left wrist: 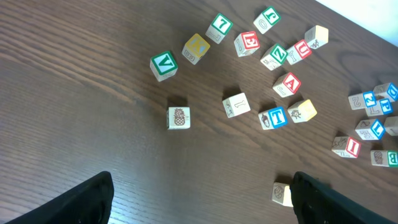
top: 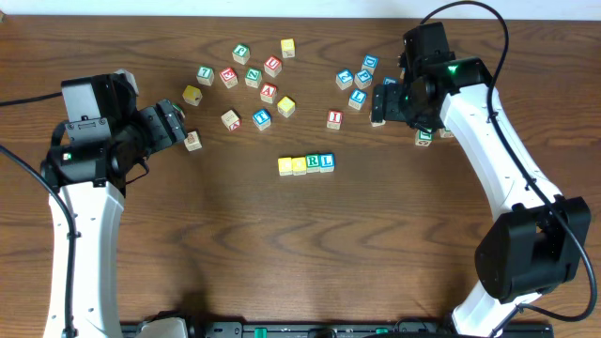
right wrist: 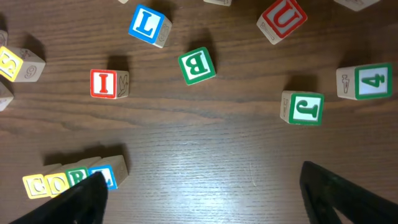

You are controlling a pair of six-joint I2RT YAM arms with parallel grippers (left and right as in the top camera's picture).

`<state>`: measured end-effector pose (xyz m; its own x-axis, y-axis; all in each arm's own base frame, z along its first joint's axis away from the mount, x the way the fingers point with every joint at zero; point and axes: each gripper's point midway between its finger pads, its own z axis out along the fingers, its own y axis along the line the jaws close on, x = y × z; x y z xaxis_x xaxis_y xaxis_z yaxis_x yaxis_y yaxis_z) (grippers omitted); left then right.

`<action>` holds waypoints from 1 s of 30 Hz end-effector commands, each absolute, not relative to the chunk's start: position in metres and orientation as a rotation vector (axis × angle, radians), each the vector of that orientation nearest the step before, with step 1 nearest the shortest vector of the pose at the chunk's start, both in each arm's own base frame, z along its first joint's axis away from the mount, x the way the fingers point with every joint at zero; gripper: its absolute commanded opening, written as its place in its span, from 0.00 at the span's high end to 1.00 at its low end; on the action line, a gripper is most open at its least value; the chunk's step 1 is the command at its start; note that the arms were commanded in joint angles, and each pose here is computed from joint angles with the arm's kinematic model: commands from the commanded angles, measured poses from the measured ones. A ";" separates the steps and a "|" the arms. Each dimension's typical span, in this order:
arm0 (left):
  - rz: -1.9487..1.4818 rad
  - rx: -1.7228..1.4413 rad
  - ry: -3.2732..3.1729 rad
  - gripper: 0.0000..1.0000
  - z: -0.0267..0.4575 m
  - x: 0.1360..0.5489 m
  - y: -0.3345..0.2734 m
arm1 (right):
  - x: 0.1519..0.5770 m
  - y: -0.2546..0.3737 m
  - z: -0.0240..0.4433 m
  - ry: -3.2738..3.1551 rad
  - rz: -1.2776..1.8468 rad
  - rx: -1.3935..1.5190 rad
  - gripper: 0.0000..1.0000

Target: Spell out CORL

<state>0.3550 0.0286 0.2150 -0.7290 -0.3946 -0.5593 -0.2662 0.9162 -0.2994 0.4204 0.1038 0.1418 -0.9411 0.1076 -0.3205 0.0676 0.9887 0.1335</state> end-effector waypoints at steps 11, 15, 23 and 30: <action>-0.246 -0.469 2.398 0.02 0.226 0.357 0.033 | 0.420 0.101 0.155 2.765 0.164 0.120 0.01; -0.246 -0.469 2.399 0.02 0.226 0.357 0.033 | 0.420 0.101 0.155 2.762 0.165 0.120 0.01; -0.246 -0.469 2.399 0.03 0.226 0.357 0.033 | 0.421 0.101 0.156 2.757 0.167 0.120 0.01; -0.246 -0.469 2.399 0.03 0.226 0.357 0.033 | 0.423 0.102 0.157 2.749 0.170 0.120 0.01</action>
